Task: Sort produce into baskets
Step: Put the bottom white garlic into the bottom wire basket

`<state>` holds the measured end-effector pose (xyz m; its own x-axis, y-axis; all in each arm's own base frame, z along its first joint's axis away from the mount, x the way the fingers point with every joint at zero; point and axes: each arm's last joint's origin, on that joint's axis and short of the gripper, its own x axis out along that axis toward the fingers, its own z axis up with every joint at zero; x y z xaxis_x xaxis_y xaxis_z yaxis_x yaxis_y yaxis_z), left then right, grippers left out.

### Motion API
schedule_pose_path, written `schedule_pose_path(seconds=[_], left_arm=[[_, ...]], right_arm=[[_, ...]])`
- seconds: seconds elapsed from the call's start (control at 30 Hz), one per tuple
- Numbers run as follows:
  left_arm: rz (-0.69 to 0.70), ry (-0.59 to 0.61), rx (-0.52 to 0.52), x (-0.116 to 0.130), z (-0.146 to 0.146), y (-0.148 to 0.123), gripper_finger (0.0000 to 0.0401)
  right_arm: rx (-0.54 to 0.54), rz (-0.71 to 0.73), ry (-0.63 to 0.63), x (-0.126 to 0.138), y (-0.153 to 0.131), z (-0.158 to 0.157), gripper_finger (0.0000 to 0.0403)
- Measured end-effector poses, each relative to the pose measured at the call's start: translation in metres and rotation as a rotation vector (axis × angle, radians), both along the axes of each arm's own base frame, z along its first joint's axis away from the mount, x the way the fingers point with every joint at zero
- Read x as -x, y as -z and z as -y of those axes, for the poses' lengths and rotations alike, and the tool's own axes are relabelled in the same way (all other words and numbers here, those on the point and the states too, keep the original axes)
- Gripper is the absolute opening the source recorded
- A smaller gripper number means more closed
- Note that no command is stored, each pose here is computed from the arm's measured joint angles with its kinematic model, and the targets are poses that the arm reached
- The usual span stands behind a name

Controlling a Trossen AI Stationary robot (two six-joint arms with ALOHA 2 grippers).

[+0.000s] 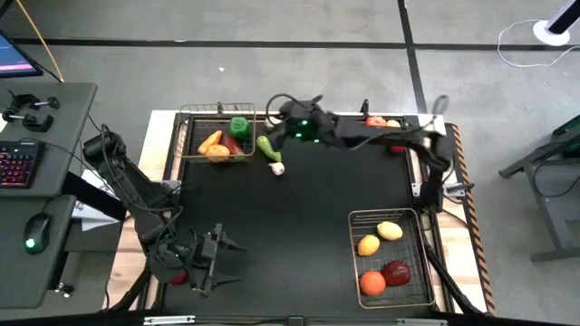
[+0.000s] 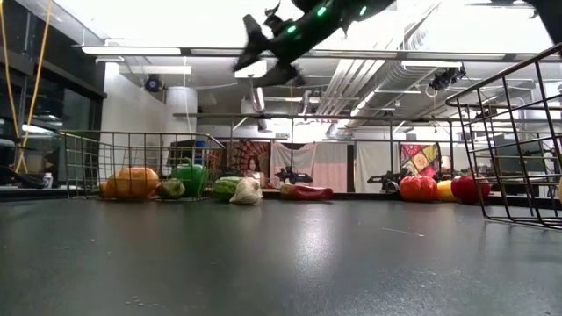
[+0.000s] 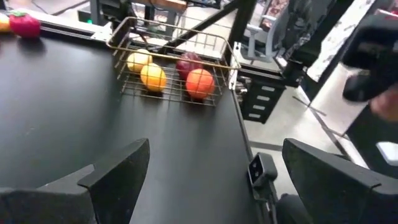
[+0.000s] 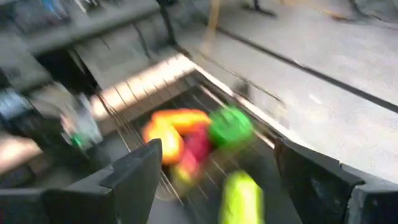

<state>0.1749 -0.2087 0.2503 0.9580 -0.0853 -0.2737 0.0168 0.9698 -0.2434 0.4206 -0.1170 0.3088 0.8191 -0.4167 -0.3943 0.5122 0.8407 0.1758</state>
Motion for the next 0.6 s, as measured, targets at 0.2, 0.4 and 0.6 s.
schedule_pose_path(seconds=[0.2,0.4,0.6], left_arm=[[0.018,-0.044,-0.002,0.000,-0.001,-0.001,0.0358],[0.035,-0.071,0.010,-0.001,-0.002,-0.002,0.0358],[0.042,-0.080,0.006,-0.002,-0.002,-0.003,0.0358]], right_arm=[[-0.126,-0.323,-0.068,0.024,0.012,-0.035,0.0303],[-0.179,-0.377,0.038,-0.012,0.074,-0.061,0.0303],[-0.150,-0.377,0.078,-0.040,0.132,-0.065,0.0303]])
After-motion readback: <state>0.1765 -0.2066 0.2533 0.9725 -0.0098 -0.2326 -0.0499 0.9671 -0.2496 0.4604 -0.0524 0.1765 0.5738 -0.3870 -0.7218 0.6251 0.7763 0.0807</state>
